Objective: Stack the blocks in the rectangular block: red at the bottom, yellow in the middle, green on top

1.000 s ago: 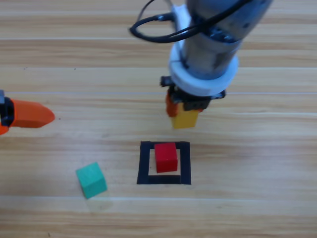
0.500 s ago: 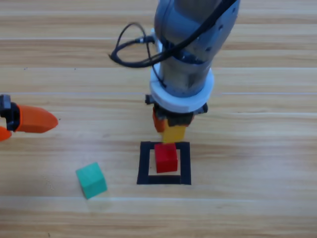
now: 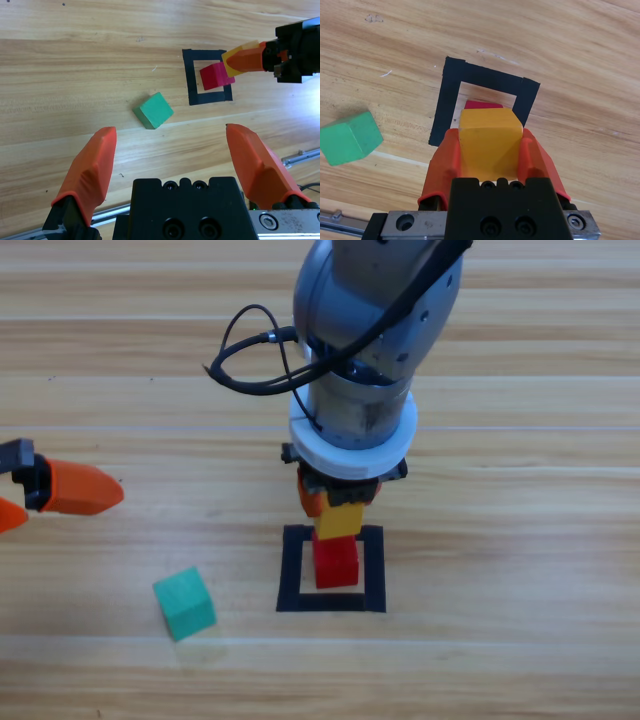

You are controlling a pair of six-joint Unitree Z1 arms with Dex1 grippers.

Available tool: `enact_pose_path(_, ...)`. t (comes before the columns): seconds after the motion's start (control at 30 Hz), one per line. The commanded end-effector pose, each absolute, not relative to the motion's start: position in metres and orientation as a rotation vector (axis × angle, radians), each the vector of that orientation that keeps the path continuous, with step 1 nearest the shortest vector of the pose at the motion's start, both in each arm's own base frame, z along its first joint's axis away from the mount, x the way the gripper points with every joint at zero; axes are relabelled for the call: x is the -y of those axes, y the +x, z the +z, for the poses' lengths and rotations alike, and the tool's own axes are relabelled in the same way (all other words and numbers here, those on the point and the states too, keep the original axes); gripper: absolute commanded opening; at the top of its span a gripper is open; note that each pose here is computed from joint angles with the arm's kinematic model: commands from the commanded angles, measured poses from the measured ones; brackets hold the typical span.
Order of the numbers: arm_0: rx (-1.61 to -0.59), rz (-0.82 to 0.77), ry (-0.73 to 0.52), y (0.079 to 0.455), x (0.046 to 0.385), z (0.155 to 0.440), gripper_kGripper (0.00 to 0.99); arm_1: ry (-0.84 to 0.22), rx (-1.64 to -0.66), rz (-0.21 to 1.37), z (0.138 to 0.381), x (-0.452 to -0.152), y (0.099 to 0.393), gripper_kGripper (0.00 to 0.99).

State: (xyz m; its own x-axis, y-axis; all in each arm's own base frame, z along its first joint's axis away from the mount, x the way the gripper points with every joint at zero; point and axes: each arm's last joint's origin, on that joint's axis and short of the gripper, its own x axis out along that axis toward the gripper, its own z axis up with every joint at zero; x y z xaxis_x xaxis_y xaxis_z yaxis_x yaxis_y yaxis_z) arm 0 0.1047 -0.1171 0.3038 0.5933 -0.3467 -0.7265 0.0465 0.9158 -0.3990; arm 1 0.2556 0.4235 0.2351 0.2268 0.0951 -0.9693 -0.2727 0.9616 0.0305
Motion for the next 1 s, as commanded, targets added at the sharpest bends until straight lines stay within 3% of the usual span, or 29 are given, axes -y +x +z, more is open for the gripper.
enact_pose_path(0.03, -0.957, -0.227, -0.337, 0.1051, 0.1216, 0.2938, 0.937, -0.232, -1.36, 0.237, 0.2, -0.4384, 0.2465, 0.0)
enact_pose_path(0.77, -0.972, -0.225, -0.331, 0.1095, 0.1281, 0.2919, 0.937, -0.245, -1.356, 0.222, 0.1931, -0.44, 0.2481, 0.0)
enact_pose_path(0.8, -0.972, -0.225, -0.331, 0.1095, 0.1281, 0.2919, 0.937, -0.245, -1.355, 0.223, 0.1934, -0.4402, 0.2482, 0.058)
enact_pose_path(0.83, -0.971, -0.226, -0.332, 0.1096, 0.1283, 0.2924, 0.937, -0.249, -1.352, 0.218, 0.1935, -0.4398, 0.2483, 0.284)
enact_pose_path(0.87, -0.971, -0.226, -0.332, 0.1096, 0.1283, 0.2924, 0.937, -0.251, -1.349, 0.208, 0.1948, -0.4395, 0.2486, 0.649)
enact_pose_path(0.9, -0.972, -0.225, -0.331, 0.1098, 0.1285, 0.2921, 0.937, -0.251, -1.346, 0.204, 0.1965, -0.4395, 0.2488, 0.936)
enact_pose_path(0.93, -0.972, -0.226, -0.33, 0.1098, 0.1285, 0.2921, 0.937, -0.251, -1.344, 0.204, 0.1973, -0.4397, 0.249, 0.99)
enact_pose_path(1.0, -0.973, -0.225, -0.33, 0.1106, 0.1296, 0.2923, 0.937, -0.248, -1.341, 0.207, 0.1995, -0.4396, 0.249, 0.99)
